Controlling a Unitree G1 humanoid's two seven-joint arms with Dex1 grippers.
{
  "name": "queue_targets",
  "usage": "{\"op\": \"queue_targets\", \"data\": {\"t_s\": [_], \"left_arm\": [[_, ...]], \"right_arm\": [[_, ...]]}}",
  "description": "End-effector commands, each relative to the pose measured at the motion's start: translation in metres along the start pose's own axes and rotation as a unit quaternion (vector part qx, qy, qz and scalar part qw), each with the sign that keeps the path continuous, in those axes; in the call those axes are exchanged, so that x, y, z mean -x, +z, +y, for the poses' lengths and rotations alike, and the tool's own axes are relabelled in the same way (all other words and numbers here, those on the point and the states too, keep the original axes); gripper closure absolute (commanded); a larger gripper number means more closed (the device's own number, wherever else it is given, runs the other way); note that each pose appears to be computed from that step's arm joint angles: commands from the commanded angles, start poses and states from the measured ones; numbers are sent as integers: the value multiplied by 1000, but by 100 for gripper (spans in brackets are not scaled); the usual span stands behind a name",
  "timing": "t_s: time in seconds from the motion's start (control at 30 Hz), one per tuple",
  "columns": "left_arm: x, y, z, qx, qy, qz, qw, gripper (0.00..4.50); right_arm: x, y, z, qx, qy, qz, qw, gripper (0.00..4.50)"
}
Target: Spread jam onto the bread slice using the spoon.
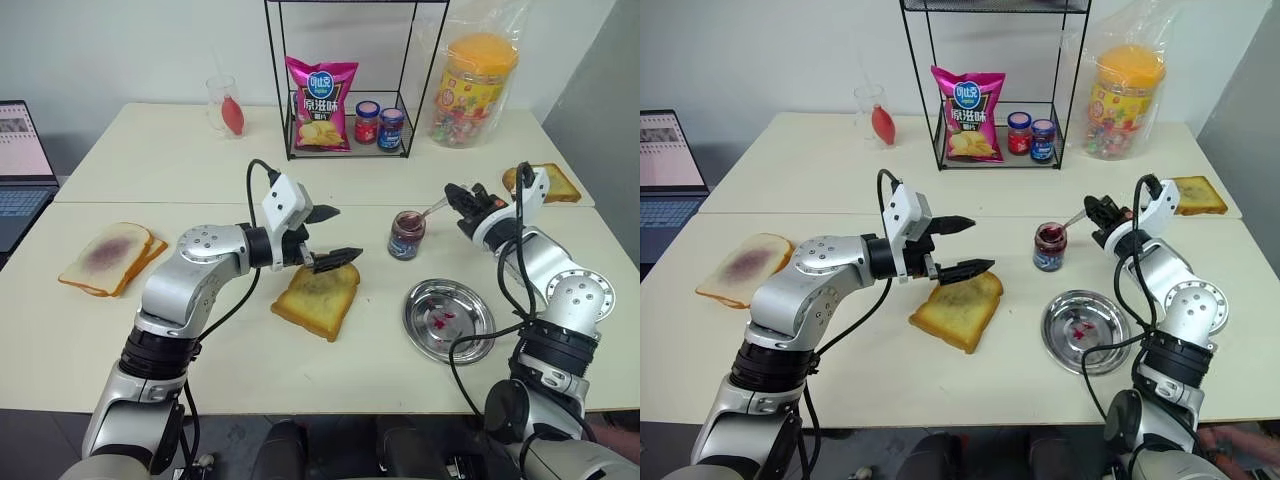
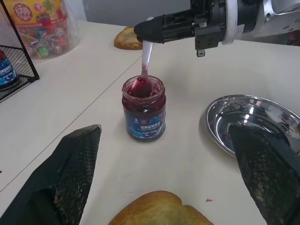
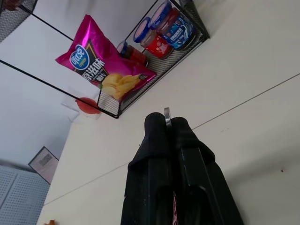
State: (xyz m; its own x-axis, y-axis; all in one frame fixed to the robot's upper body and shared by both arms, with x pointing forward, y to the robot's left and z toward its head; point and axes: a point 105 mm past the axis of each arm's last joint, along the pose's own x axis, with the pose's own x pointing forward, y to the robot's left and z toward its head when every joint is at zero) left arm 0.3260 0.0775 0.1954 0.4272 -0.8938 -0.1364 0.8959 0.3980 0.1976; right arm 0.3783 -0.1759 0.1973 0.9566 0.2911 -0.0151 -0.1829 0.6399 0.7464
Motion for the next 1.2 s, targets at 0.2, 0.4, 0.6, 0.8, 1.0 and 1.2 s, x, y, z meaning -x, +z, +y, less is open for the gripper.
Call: {"op": "queue_targets", "data": {"t_s": [0.2,0.4,0.6,0.8,1.0,1.2], "left_arm": [[2,12,-1,-29,-12,-14,999,0],[10,20,5,-43,-13,-25,999,0],[41,15,3,-72,-40,6,997,0],[73,7,-1,-61,-47,36,996,0],[103,-9,-11,-33,-1,58,998,0],[118,-32,-47,10,7,79,997,0]], "right_arm": [[10,17,6,-16,16,-34,999,447],[13,23,4,-46,21,-48,998,447],[14,20,22,-88,77,-37,992,447],[8,-10,65,-28,148,37,988,447],[3,-69,112,52,226,138,963,447],[6,-109,122,116,268,187,938,447]]}}
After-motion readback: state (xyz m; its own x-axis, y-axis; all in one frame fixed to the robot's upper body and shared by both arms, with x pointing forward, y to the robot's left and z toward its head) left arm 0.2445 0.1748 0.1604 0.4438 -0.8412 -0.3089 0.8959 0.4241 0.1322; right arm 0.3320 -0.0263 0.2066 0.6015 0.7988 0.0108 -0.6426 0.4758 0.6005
